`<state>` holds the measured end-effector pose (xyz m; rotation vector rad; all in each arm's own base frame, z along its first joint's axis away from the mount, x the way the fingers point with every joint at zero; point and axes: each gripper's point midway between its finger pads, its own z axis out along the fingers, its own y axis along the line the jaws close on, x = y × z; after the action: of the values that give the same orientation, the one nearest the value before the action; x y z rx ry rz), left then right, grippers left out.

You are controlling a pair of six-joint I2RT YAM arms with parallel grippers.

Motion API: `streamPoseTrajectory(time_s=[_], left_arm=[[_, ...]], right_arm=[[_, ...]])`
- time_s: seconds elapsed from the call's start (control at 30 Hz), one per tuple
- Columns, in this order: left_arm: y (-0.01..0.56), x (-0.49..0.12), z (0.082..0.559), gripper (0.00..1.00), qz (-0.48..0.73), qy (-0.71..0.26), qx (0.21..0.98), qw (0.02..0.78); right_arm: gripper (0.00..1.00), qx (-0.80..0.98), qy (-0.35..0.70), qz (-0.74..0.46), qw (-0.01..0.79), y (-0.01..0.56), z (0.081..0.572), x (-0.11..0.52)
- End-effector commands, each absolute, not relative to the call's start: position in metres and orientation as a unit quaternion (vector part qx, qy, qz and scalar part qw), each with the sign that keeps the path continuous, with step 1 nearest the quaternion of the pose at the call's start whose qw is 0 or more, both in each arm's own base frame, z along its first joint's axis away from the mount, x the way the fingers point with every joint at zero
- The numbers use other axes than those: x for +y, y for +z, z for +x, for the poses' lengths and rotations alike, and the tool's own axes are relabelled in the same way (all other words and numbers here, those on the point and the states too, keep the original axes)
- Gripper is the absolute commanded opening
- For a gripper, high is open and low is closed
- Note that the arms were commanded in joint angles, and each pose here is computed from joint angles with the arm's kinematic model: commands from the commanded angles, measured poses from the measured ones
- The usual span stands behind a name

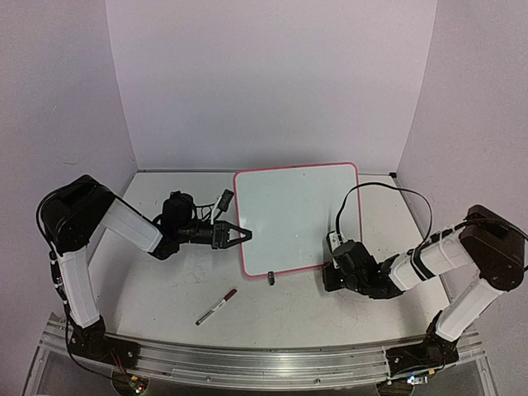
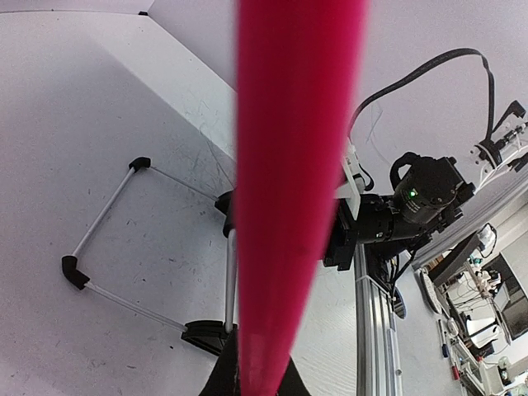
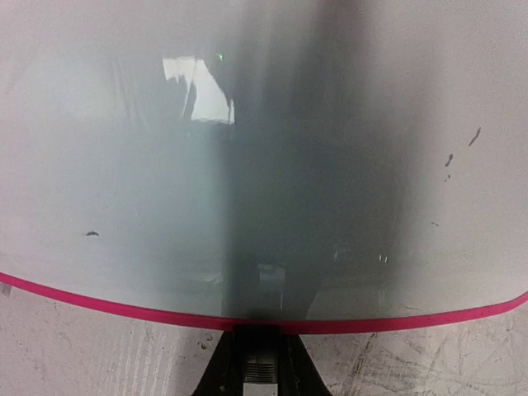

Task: Write a sentence on the whiteboard
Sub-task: Move the whiteboard to the center of the board, then pick up the whiteboard marker from the corner of the board.

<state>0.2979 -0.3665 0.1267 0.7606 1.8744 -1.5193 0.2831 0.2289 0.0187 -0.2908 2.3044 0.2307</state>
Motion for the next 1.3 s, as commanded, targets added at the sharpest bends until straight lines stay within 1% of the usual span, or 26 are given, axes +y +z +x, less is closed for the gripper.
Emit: streamPoseTrajectory(time_s=[0.0,0.3,0.5,0.67,0.83,0.87,1.0,1.13,1.17,1.2,1.27], left_arm=[[0.119,-0.347,0.297,0.00,0.265,-0.564,0.728,0.286],[0.130,-0.343,0.302,0.00,0.260,-0.553,0.725,0.316],[0.121,-0.340,0.295,0.00,0.261,-0.556,0.729,0.301],[0.115,-0.329,0.294,0.00,0.254,-0.547,0.737,0.306],[0.107,-0.335,0.296,0.01,0.247,-0.552,0.742,0.289],[0.107,-0.335,0.298,0.04,0.243,-0.551,0.744,0.291],[0.117,-0.332,0.304,0.30,0.231,-0.543,0.745,0.311],[0.127,-0.329,0.303,0.43,0.227,-0.542,0.742,0.323],[0.129,-0.327,0.302,0.47,0.224,-0.542,0.743,0.324],[0.131,-0.325,0.301,0.51,0.219,-0.540,0.744,0.327],[0.134,-0.318,0.299,0.57,0.209,-0.533,0.748,0.335]], right_arm=[[0.00,0.902,0.073,-0.059,0.422,0.029,0.295,0.215],[0.00,0.905,0.053,-0.030,0.422,0.024,0.296,0.204],[0.00,0.902,0.055,-0.030,0.426,0.028,0.297,0.204],[0.00,0.902,0.054,-0.031,0.428,0.029,0.298,0.205],[0.01,0.902,0.053,-0.048,0.425,0.029,0.297,0.212],[0.05,0.902,0.054,-0.050,0.425,0.031,0.297,0.215],[0.43,0.903,0.064,-0.045,0.421,0.041,0.288,0.223],[0.69,0.908,0.077,-0.046,0.409,0.049,0.272,0.228],[0.75,0.909,0.081,-0.046,0.407,0.051,0.267,0.230],[0.78,0.911,0.085,-0.045,0.402,0.053,0.262,0.230],[0.83,0.912,0.098,-0.041,0.396,0.061,0.251,0.231]])
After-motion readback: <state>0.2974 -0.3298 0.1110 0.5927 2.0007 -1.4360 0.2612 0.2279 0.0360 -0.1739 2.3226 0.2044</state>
